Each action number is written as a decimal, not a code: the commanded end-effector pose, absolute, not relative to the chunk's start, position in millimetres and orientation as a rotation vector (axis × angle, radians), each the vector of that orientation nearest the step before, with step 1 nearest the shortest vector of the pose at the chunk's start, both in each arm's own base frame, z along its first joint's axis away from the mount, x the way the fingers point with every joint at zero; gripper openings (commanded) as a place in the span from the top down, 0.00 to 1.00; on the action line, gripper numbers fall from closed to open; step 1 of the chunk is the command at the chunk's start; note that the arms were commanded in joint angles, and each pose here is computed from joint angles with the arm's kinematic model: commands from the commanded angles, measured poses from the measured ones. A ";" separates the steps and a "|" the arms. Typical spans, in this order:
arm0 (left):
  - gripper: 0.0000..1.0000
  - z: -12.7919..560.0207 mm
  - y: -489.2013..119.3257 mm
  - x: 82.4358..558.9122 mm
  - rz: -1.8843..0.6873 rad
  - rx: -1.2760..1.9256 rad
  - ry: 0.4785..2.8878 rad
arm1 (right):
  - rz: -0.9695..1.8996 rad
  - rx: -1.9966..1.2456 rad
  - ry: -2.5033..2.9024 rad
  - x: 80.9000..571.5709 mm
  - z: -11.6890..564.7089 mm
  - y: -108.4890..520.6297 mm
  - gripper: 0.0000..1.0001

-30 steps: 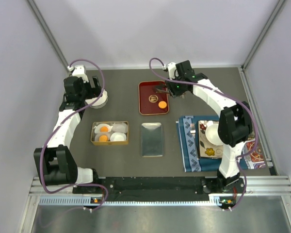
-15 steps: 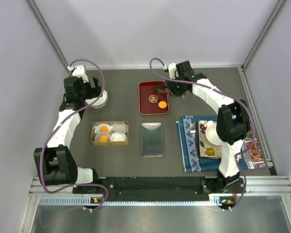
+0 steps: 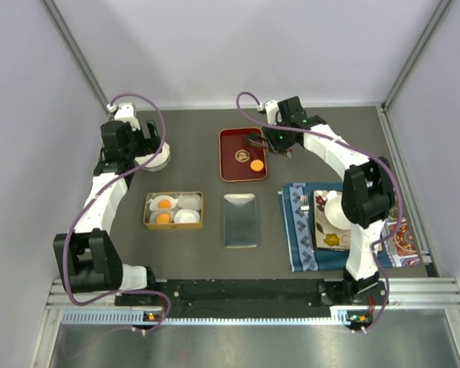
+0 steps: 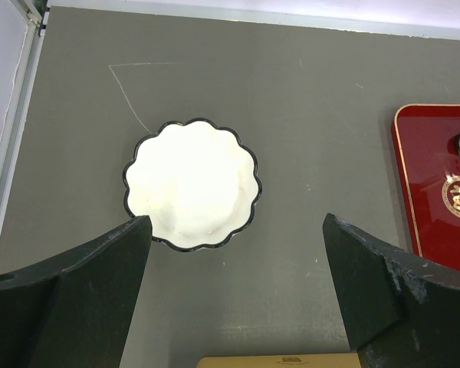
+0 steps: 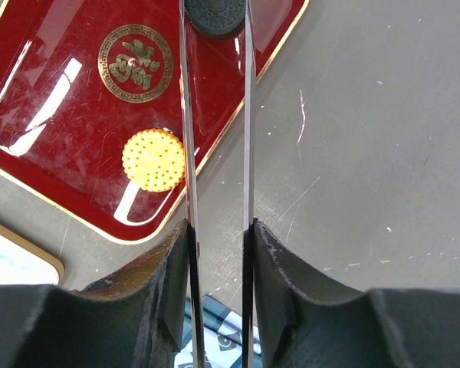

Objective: Pack the cookies

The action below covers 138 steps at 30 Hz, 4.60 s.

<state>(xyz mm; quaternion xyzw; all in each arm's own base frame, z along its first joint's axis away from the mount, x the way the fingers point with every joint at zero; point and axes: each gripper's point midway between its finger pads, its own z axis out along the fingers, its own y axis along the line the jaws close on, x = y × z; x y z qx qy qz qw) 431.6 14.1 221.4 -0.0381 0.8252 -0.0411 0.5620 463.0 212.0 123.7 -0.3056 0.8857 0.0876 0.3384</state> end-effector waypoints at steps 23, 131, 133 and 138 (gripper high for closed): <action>0.01 239.4 13.3 436.2 -0.118 -0.090 1.881 | 0.370 -0.842 2.007 411.3 264.4 256.1 0.83; 0.01 242.9 17.8 435.7 -0.086 -0.097 1.882 | 0.524 -1.376 1.846 252.0 227.2 384.5 0.59; 0.01 242.8 18.8 435.2 -0.081 -0.097 1.882 | 0.495 -1.321 1.863 265.7 232.9 376.1 0.59; 0.01 242.7 17.3 434.3 -0.087 -0.093 1.884 | 0.459 -1.192 1.908 297.6 243.7 348.1 0.59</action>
